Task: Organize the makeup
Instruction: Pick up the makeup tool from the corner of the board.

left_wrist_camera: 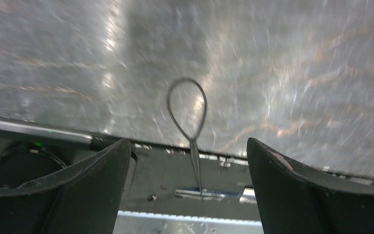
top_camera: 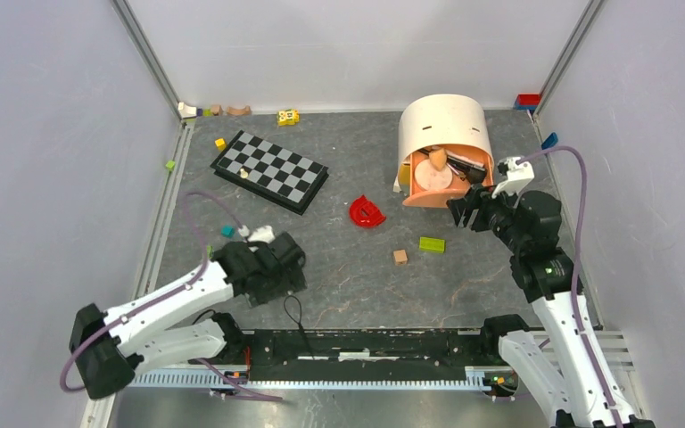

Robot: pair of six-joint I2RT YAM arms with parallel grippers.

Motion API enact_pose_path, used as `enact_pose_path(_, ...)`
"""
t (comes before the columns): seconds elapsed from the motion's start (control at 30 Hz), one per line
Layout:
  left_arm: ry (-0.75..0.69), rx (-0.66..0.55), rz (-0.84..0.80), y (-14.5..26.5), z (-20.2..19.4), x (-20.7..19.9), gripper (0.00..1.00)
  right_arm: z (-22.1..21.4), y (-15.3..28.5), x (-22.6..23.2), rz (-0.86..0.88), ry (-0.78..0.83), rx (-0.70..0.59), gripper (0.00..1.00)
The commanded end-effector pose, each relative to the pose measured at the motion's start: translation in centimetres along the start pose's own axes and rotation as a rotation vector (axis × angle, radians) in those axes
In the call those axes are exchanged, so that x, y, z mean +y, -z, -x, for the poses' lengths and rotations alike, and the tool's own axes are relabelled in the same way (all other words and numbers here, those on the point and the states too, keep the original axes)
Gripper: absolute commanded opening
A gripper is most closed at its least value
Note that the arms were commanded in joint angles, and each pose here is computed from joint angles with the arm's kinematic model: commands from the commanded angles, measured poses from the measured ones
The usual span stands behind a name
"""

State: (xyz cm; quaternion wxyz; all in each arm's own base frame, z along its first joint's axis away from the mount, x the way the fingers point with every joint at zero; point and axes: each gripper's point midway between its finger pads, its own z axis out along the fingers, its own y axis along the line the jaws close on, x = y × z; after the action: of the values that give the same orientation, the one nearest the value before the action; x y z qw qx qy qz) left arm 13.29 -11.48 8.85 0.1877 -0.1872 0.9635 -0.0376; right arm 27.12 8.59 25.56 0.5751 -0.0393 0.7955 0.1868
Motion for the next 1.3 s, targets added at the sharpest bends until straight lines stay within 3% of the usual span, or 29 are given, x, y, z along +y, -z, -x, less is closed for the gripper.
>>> enact_pose_path(0.0,0.039,0.002,0.052,0.6,-3.8,-1.0,0.95,-3.2,-0.1,0.4,0.045,-0.019,0.086,0.68)
enact_pose_path(0.23,0.048,0.042,0.075,0.1,-7.3,0.5,0.94,-5.0,-0.2,0.5,0.069,-0.023,0.129,0.69)
enact_pose_path(0.47,0.031,0.086,0.048,-1.3,-9.5,-0.2,0.86,-6.2,-0.3,0.5,0.075,-0.034,0.151,0.69)
enact_pose_path(0.67,0.032,0.108,-0.019,-2.4,-10.4,-1.9,0.71,-6.5,-0.2,0.5,0.078,-0.036,0.161,0.69)
enact_pose_path(1.0,-0.004,0.131,0.005,-3.9,-11.5,-2.0,0.52,-6.4,-0.1,0.5,0.075,-0.03,0.167,0.7)
enact_pose_path(1.27,-0.014,0.131,0.029,-4.5,-11.7,-1.2,0.28,-6.0,0.0,0.4,0.07,-0.015,0.172,0.7)
